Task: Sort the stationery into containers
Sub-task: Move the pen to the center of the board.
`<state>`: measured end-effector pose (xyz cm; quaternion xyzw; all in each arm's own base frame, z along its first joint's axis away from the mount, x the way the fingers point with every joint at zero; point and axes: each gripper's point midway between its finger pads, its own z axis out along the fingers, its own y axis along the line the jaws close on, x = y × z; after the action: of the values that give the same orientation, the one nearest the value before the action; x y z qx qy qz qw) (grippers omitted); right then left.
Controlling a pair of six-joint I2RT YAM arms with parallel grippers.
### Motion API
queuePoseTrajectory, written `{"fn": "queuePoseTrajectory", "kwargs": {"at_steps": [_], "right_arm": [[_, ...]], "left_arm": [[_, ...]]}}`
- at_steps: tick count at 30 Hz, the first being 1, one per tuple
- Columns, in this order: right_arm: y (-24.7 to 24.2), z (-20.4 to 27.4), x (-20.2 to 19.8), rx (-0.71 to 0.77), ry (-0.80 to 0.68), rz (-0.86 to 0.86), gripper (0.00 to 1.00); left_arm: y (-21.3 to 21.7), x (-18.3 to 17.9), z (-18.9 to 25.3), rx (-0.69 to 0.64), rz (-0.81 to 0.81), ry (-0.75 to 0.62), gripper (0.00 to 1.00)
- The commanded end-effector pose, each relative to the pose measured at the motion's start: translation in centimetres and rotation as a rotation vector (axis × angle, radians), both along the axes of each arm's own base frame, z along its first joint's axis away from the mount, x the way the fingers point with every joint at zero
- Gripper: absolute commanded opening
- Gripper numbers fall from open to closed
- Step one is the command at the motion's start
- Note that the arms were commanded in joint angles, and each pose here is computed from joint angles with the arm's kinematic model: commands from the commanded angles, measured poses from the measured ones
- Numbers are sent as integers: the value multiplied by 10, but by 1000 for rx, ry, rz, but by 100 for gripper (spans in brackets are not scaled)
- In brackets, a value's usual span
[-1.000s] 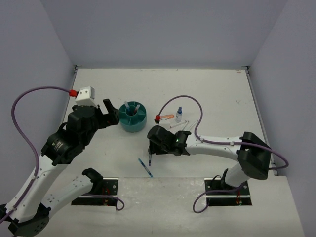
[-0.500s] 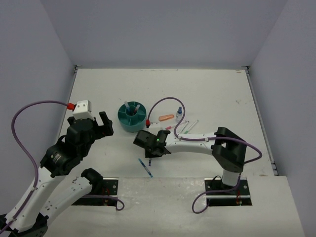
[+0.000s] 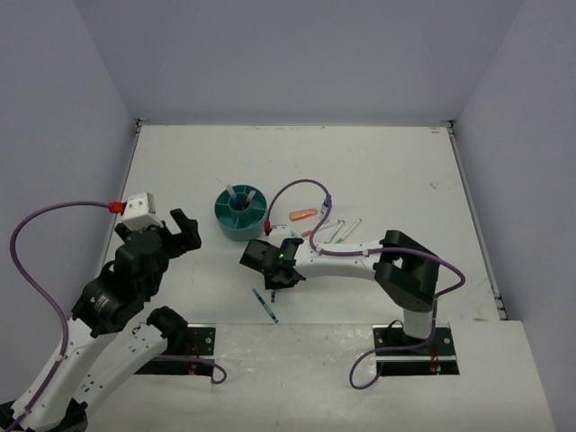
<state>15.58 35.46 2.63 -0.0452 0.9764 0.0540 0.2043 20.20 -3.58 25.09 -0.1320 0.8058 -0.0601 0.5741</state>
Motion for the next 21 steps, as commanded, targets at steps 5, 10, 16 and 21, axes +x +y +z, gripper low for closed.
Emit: {"fn": "queuePoseTrajectory", "kwargs": {"at_steps": [5,10,16,21], "right_arm": [[-4,-7,12,-32,-32,-51,30],[-13,-13,12,-57,-32,-63,29],[-21,-19,26,-39,-21,-40,29],[-22,-23,33,-28,5,9,26]], "left_arm": [[4,5,8,-29,54,-39,100],[3,6,6,-25,49,-31,100],[1,7,5,-26,41,-30,100],[0,7,4,-23,40,-24,100]]}}
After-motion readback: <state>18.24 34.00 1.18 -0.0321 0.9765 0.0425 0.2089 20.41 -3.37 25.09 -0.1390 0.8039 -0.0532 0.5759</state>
